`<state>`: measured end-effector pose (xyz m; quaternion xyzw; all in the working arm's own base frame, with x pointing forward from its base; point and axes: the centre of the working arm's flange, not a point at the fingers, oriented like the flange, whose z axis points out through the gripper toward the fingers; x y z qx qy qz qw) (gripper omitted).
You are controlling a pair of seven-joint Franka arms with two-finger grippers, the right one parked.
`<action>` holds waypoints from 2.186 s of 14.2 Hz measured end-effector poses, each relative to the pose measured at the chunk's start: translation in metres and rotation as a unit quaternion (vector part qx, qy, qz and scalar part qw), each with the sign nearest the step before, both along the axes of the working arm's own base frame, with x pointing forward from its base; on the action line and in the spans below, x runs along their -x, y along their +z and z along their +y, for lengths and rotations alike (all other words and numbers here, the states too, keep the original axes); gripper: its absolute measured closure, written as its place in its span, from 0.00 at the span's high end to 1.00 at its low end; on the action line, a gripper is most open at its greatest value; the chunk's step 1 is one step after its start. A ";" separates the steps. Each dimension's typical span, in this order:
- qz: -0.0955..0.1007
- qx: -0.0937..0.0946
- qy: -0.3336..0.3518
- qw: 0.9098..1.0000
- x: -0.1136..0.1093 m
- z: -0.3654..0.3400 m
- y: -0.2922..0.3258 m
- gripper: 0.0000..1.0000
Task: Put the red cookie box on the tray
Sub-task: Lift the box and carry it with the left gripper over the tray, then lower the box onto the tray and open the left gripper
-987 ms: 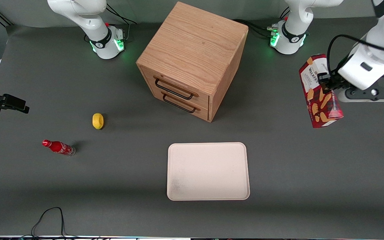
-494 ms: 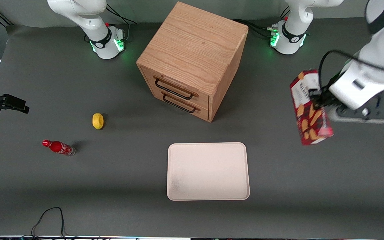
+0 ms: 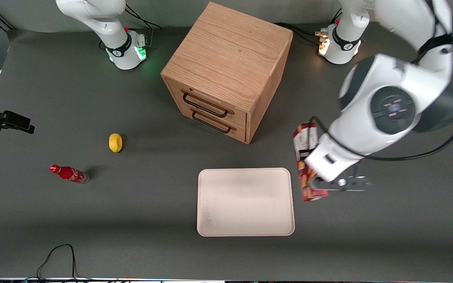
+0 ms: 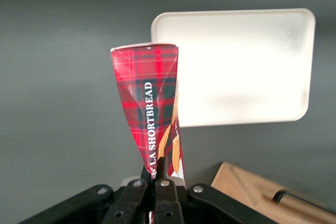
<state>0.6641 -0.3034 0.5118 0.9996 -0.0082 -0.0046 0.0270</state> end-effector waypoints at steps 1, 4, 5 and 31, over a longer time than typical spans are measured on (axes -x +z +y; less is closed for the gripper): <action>-0.008 0.000 -0.002 1.000 -0.001 -0.013 -0.008 0.02; -0.012 -0.006 -0.001 1.000 -0.004 -0.026 -0.026 0.02; -0.010 -0.012 0.001 1.000 -0.008 -0.024 -0.038 0.02; -0.038 -0.023 -0.001 0.999 -0.052 -0.023 -0.221 0.82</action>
